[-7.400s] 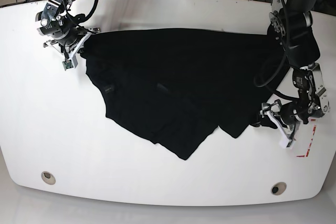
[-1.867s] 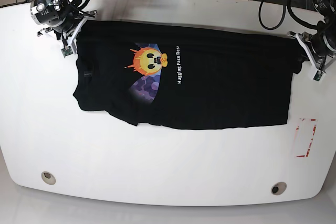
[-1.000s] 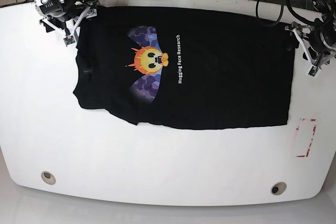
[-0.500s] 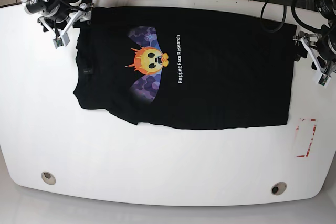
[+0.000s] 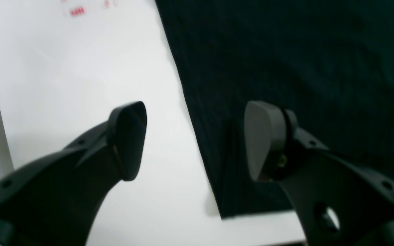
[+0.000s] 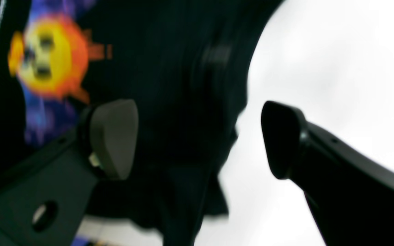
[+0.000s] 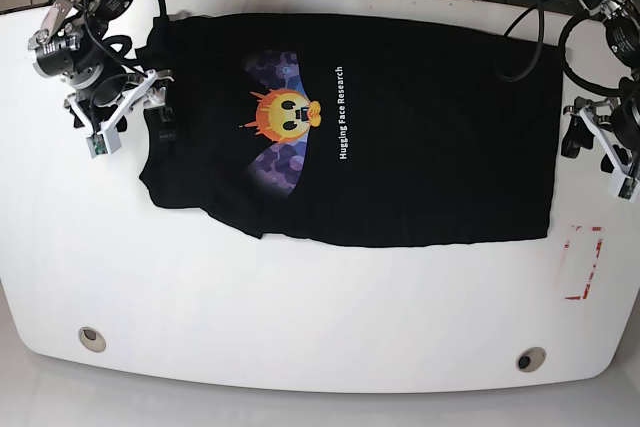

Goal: Layout the t-shirt on the table in an organized manner, then fold the t-shirt properly
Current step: 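Release both grippers and move them to the t-shirt's side edges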

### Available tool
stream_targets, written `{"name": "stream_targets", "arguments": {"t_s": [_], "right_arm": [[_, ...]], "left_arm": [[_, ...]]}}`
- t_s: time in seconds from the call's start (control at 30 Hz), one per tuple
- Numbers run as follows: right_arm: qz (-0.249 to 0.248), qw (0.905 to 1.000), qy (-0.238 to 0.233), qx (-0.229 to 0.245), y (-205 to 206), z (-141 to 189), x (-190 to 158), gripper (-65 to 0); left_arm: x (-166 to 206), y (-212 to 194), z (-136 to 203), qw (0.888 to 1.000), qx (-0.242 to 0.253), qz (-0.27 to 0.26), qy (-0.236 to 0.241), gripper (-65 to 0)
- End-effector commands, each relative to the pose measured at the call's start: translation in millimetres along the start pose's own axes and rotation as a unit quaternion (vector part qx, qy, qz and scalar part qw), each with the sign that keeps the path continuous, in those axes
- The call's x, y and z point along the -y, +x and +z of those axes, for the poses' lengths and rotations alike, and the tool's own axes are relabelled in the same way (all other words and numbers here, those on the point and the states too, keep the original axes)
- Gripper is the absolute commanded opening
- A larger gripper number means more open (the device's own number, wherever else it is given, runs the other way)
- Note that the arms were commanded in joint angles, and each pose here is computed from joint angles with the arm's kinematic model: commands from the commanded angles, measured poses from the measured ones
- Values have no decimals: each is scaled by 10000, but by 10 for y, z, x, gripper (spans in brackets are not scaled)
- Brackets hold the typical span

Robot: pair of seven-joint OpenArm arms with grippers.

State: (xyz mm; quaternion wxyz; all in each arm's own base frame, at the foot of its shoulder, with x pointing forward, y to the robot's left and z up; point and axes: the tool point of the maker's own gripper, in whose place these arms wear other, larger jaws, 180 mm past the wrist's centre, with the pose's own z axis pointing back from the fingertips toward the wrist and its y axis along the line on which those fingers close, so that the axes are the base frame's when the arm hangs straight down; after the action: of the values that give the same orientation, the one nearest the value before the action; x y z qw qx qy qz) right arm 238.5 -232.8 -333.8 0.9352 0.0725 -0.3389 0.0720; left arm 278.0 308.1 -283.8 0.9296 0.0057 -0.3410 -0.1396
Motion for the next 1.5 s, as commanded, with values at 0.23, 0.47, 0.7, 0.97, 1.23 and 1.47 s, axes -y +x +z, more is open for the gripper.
{"name": "stream_targets", "arguments": {"t_s": [0.23, 0.47, 0.7, 0.97, 1.23, 1.47], "right_arm": [[-35, 9992, 39, 402, 376, -93, 159, -111], [-642, 9933, 469, 836, 678, -460, 278, -111], [-1106, 9861, 654, 1051, 922, -683, 575, -111], [-1138, 9836, 803, 1146, 1126, -889, 750, -111], [-1287, 9810, 931, 1117, 1049, -1151, 782, -111], [-1274, 9813, 1060, 980, 896, -1343, 655, -111]], "left_arm": [[-195, 133, -128, 9990, 172, 402, -101, -229], [-317, 168, -412, 9938, 392, 987, -317, -229], [-440, 268, -637, 9869, 526, 1460, -451, -229], [-549, 405, -765, 9825, 653, 1688, -442, -229], [-596, 528, -766, 9809, 827, 1710, -413, -229], [-605, 563, -758, 9807, 865, 1704, -410, -229]]}}
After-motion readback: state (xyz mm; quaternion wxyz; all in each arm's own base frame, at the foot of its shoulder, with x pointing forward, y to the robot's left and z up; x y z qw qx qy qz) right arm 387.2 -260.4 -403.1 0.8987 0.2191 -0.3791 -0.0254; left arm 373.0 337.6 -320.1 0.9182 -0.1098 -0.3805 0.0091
